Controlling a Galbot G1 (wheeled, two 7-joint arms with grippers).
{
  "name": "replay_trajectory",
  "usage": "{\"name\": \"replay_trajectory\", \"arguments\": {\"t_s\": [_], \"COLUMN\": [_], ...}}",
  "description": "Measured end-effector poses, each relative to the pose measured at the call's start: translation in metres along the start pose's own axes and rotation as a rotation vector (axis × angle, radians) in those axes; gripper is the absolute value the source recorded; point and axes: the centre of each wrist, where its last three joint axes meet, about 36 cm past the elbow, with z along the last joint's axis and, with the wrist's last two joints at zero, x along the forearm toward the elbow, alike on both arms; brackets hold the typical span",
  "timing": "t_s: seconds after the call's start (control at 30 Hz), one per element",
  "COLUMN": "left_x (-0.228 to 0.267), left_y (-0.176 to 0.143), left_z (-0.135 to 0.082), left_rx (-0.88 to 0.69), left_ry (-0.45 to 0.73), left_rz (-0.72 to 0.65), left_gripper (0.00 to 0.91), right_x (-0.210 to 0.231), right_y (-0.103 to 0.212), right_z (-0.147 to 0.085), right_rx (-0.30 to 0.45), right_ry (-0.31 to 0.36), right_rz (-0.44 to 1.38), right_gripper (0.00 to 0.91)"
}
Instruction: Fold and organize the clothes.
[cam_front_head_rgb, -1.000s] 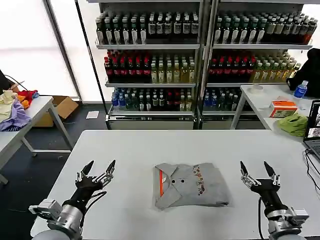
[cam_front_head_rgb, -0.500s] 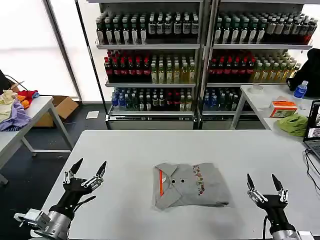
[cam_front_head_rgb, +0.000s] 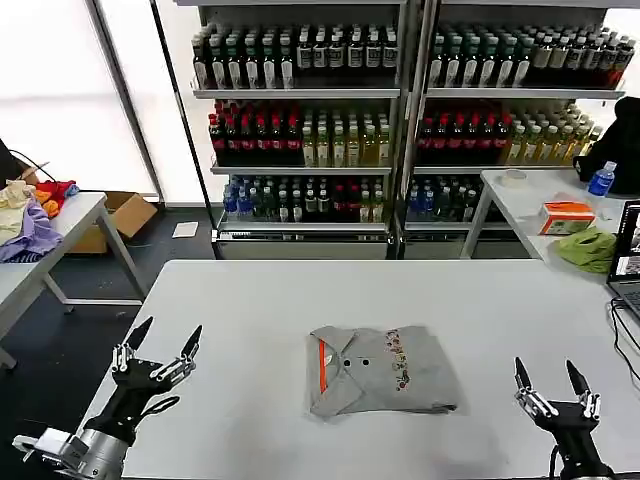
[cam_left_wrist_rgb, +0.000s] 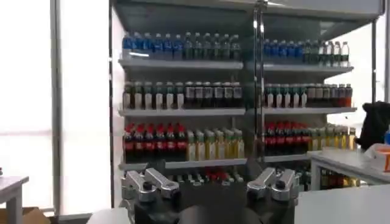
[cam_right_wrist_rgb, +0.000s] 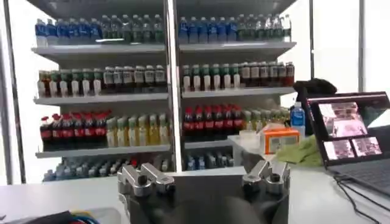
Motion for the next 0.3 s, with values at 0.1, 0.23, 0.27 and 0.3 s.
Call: {"name": "replay_trajectory", "arguments": {"t_s": [0.1,0.23,0.27,0.3], "left_x": [0.0020,0.0031,0.0031,0.0031], "left_y": [0.0008,0.0016,0.0010,0.0000], "left_z": [0.0010,0.0040,0.0045,0.0054], "left_rx": [-0.003,-0.003,-0.003,-0.001], "left_ry": [0.006,0.013,0.014,0.015], "left_rz": [0.006,0.004,0.006,0.009], "left_gripper": [0.907,0.907,0.907,0.907], "right_x": [0.0012,0.0034,0.0036,0.0039], "right_y": [-0.0020,-0.0026,-0.0024,-0.0022], "right_z": [-0.0038,-0.0086,-0.0091,-0.0091], "right_rx": [0.002,0.007,0.007,0.006], "right_ry": [0.000,-0.001,-0.001,-0.001], "right_rz": [0.001,-0.006,-0.008,-0.010], "right_gripper": [0.907,0.907,0.907,0.907]}}
